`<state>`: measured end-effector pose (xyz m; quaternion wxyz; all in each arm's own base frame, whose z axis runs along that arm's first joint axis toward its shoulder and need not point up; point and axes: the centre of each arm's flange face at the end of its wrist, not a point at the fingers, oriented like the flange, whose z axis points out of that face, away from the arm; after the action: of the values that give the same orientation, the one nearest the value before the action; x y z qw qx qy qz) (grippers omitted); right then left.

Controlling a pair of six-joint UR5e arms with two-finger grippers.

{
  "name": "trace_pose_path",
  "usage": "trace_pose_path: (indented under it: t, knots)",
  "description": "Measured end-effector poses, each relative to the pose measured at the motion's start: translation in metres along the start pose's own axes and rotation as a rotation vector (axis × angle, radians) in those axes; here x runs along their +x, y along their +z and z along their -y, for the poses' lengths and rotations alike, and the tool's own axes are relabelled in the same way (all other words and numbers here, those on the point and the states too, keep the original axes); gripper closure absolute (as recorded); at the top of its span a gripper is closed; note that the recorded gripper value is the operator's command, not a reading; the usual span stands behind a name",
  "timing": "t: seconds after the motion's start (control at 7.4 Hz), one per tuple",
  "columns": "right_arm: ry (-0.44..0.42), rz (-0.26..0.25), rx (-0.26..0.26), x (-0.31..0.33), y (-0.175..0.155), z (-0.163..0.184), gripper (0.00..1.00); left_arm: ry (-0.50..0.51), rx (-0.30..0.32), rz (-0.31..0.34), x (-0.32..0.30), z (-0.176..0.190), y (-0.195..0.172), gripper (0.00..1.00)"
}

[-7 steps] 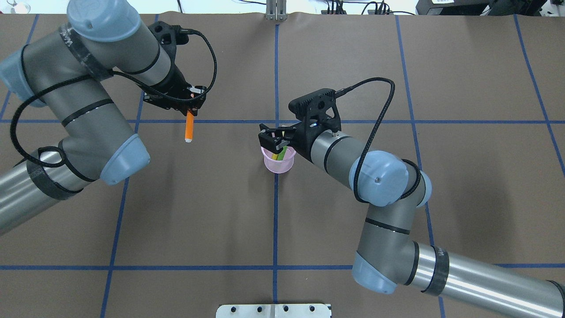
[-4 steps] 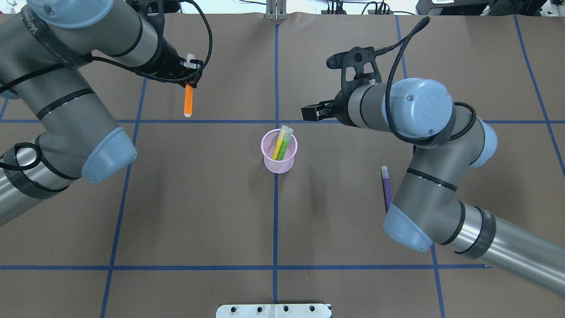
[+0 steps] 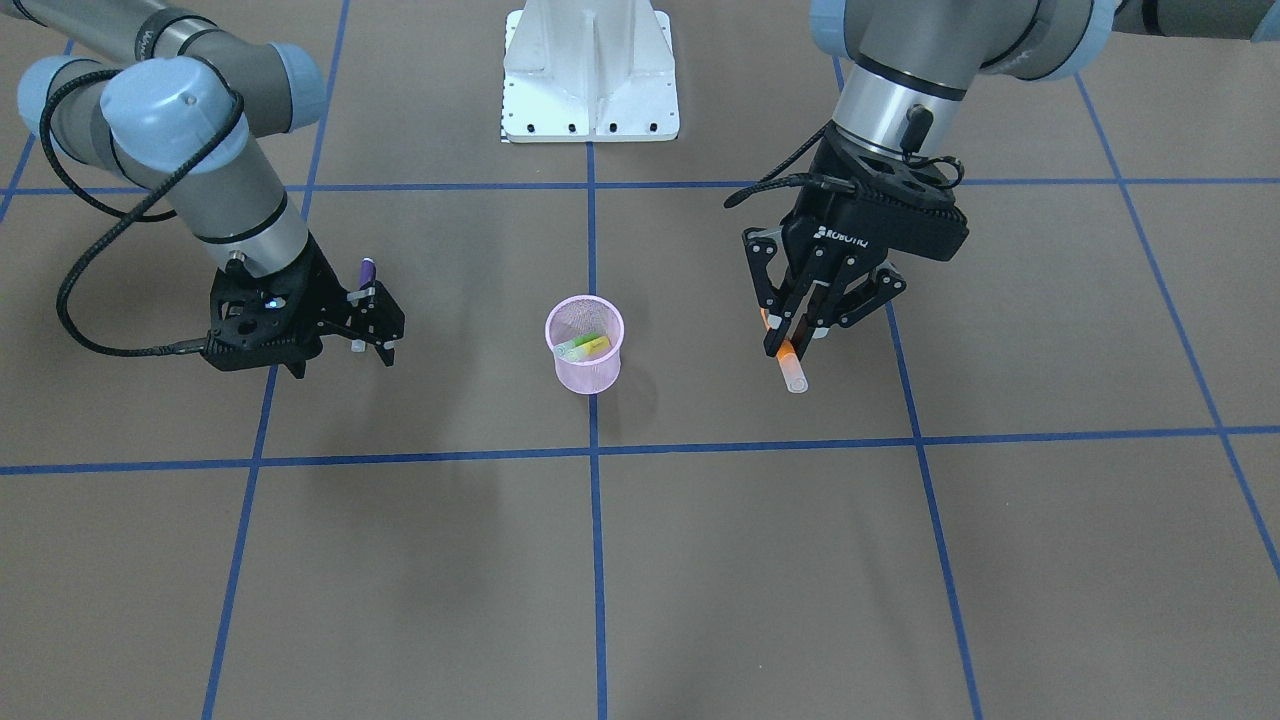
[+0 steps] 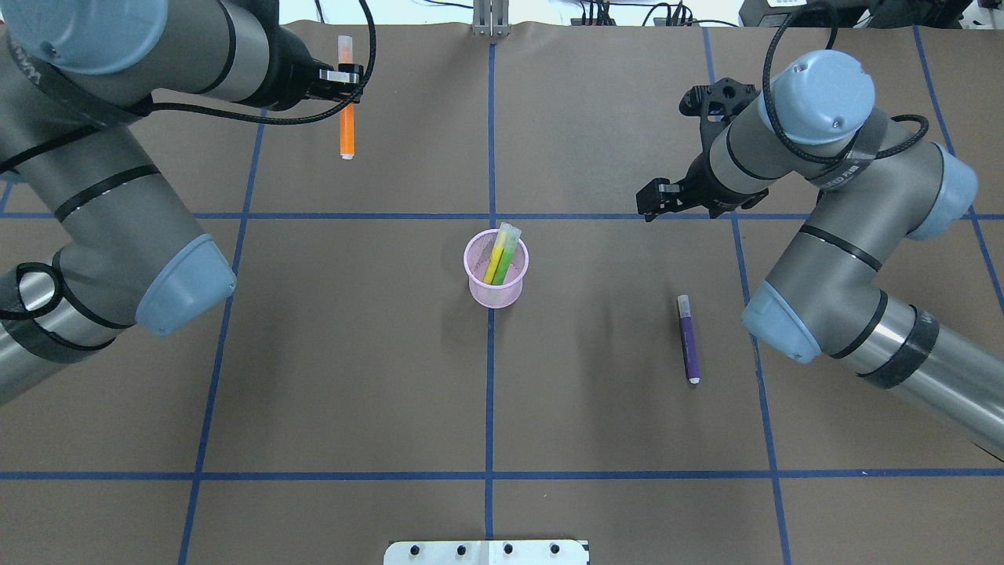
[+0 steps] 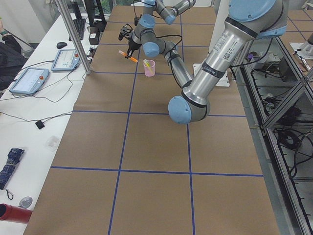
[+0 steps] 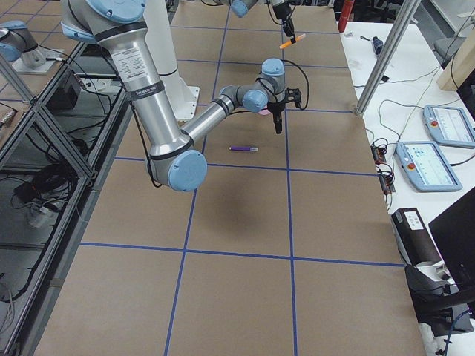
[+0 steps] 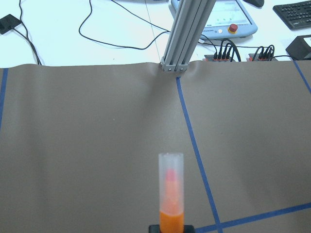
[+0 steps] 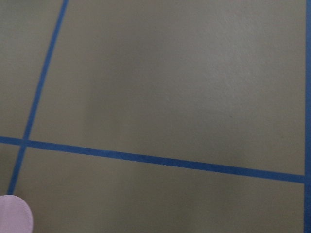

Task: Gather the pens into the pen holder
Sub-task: 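Release the highlighter and move the right gripper toward the purple marker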

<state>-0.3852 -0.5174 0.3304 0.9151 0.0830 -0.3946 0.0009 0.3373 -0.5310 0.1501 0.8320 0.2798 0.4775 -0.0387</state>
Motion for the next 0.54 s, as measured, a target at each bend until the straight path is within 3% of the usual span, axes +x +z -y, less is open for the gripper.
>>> trace_pose_path:
  t: [0.27,0.54]
  knots:
    - [0.018,-0.038,-0.068,0.004,0.037,-0.012,0.00,0.010,0.014,-0.026,0.005,-0.003,0.001,1.00]
    - [0.039,-0.039,-0.123,-0.001,0.053,-0.031,0.00,0.018,0.008,-0.039,0.012,-0.008,0.004,1.00]
